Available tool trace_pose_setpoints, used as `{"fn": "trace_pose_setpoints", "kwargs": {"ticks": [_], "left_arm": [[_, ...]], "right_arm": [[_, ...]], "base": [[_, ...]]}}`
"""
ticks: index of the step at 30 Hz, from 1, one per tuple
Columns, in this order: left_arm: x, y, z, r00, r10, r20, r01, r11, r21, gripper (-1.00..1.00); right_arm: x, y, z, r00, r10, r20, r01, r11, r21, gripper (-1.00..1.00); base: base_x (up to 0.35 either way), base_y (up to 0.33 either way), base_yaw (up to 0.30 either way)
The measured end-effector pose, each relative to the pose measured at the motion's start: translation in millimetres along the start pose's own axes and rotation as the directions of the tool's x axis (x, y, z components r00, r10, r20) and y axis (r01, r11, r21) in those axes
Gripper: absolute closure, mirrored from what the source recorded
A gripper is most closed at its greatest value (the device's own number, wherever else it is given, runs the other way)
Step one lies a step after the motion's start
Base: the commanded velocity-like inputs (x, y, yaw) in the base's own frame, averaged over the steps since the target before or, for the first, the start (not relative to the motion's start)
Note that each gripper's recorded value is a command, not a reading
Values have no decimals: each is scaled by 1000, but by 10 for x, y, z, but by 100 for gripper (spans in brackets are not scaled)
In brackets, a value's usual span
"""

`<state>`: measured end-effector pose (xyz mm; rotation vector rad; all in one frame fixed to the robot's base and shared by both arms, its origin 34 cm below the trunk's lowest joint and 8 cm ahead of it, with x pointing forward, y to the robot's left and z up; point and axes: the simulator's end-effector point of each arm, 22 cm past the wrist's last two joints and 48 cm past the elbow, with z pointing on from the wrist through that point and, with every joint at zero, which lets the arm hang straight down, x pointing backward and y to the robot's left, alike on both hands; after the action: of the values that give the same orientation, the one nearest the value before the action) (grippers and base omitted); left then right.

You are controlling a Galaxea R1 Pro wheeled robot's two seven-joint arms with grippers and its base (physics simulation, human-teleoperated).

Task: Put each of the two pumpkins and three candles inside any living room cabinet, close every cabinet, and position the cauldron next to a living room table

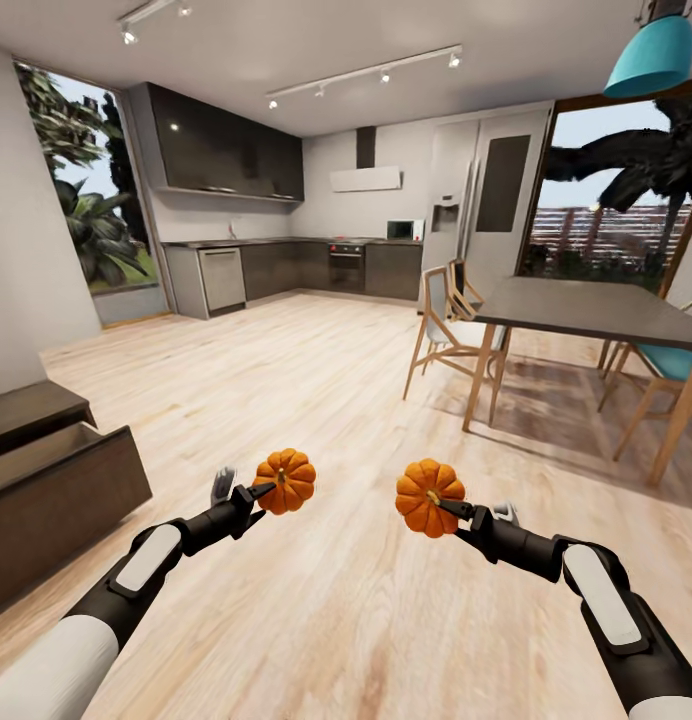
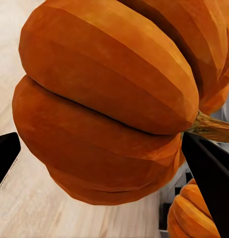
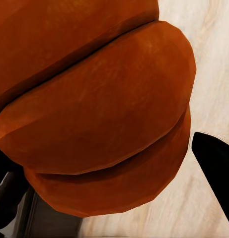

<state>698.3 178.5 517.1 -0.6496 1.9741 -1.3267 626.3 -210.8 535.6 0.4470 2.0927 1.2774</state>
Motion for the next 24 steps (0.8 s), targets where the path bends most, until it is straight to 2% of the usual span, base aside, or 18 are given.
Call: {"fn": "trace_pose_setpoints", "kwargs": {"ticks": [24], "left_arm": [[-14, -53, -18, 1000, 6, 4, -6, 1000, 6, 100]], "right_arm": [[-9, 52, -14, 1000, -6, 4, 6, 1000, -7, 100]], "base": [[0, 0, 286]]}}
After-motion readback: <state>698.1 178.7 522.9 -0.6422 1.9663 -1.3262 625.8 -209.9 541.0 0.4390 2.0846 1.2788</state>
